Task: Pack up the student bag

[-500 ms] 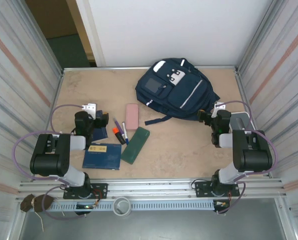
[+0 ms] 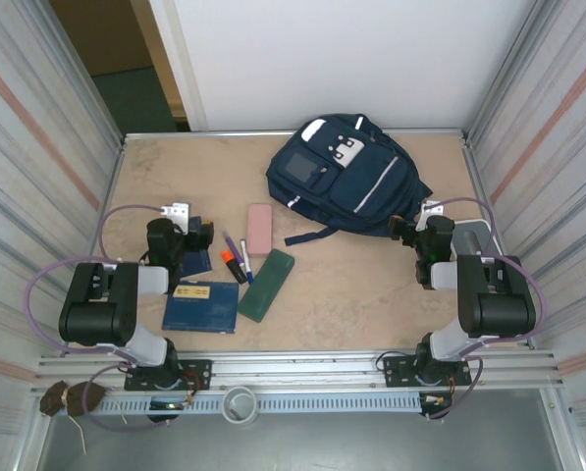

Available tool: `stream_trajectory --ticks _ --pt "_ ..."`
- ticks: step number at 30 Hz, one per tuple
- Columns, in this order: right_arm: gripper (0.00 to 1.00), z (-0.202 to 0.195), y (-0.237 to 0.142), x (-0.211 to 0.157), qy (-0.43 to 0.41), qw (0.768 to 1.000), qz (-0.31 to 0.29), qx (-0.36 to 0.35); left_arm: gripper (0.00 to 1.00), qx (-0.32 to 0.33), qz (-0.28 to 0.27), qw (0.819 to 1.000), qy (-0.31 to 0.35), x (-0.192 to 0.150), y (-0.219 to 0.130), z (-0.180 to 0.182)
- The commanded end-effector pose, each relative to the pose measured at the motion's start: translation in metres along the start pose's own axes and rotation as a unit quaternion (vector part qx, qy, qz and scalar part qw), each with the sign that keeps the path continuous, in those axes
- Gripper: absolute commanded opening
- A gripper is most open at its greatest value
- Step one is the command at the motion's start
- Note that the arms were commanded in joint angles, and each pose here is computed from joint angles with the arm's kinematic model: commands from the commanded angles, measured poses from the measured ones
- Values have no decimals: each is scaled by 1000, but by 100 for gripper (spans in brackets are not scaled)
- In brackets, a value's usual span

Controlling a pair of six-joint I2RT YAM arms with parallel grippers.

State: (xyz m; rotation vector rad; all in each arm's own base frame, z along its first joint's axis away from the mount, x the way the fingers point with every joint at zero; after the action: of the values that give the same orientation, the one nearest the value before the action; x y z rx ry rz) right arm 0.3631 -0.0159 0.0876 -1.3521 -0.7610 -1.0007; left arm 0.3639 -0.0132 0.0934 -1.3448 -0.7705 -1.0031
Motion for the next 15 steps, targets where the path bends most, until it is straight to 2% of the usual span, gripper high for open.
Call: stream_trajectory --ticks 1,15 --pt "99 1 2 8 11 1000 -8 3 99 1 -13 1000 -2 10 0 2" --pt "99 0 2 7 11 1000 -7 2 99 -5 -15 1000 -7 10 0 4"
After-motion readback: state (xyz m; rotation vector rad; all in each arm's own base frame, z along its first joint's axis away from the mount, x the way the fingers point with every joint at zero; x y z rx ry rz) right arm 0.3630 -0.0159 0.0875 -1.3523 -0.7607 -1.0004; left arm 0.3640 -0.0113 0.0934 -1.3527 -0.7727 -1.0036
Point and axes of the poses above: each hand's point on the last joint's axis, 136 mm out from that joint toward the fingers, its own y axis out along the fingers, its own z axis along the line the jaws close on, x = y × z, the point moved 3 cm from there along -y, back along the fingers, and after that the axes turned 3 degrees about y, right-handed, at the moved point
